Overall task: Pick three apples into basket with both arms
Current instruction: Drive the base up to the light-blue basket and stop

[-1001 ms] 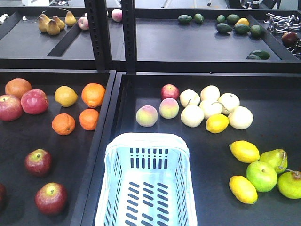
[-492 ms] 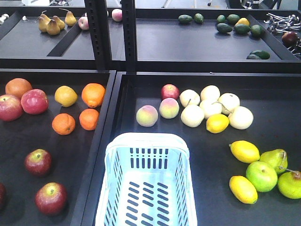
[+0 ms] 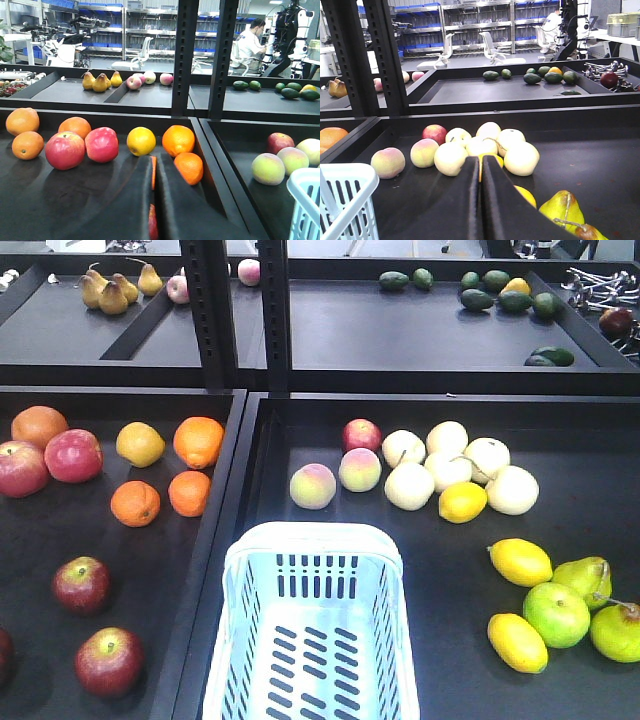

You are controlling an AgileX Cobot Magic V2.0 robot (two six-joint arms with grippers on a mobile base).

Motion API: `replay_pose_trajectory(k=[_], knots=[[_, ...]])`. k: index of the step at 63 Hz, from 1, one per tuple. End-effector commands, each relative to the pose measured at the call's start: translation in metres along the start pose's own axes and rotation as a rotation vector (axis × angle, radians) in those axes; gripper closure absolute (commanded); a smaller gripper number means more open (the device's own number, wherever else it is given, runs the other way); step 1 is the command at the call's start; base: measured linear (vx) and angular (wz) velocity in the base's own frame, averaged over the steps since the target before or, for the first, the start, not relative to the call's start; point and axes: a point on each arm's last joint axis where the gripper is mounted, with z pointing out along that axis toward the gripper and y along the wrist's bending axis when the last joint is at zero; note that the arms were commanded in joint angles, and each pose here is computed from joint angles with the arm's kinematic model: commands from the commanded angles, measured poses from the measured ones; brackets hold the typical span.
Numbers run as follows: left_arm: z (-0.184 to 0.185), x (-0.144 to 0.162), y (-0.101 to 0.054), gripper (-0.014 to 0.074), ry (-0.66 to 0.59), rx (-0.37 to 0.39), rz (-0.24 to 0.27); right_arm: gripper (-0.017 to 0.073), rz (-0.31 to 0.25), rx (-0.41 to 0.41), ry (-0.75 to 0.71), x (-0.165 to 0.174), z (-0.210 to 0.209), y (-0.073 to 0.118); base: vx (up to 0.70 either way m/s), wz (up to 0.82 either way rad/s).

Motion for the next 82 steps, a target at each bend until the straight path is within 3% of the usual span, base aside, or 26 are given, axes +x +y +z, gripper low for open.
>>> replay_pose_trajectory(k=[1, 14, 21, 34, 45, 65, 72, 82], knots=[[0.000, -0.006, -0.001, 0.0600, -0.076, 0.016, -0.002, 0.0568, -0.013, -0.002, -0.059, -0.002, 0.000, 0.000, 0.00, 0.00], [-0.005, -0.038, -0.004, 0.0600, -0.129, 0.015, -0.003, 0.0568, -0.013, -0.002, -0.059, -0.002, 0.000, 0.000, 0.00, 0.00], [-0.006, -0.064, -0.005, 0.0600, -0.098, 0.000, -0.005, 0.0568, -0.013, -0.002, -0.059, -0.002, 0.000, 0.000, 0.00, 0.00], [0.009, -0.116, -0.006, 0.0600, 0.114, -0.056, -0.006, 0.0568, -0.013, -0.002, -0.059, -0.002, 0.000, 0.000, 0.00, 0.00], [0.032, -0.147, -0.006, 0.0600, 0.321, -0.095, 0.044, 0.0568, -0.013, -0.002, -0.059, -0.002, 0.000, 0.000, 0.00, 0.00], [0.047, -0.166, -0.007, 0.0588, 0.360, -0.112, 0.061, 0.0568, -0.013, -0.002, -0.059, -0.002, 0.000, 0.000, 0.00, 0.00], [0.046, -0.165, -0.006, 0.0514, 0.376, -0.118, 0.067, 0.0568, -0.013, -0.002, -0.059, -0.002, 0.000, 0.000, 0.00, 0.00], [0.044, -0.160, -0.005, 0.0270, 0.428, -0.129, 0.065, 0.0568, -0.013, -0.002, -0.059, -0.002, 0.000, 0.000, 0.00, 0.00]])
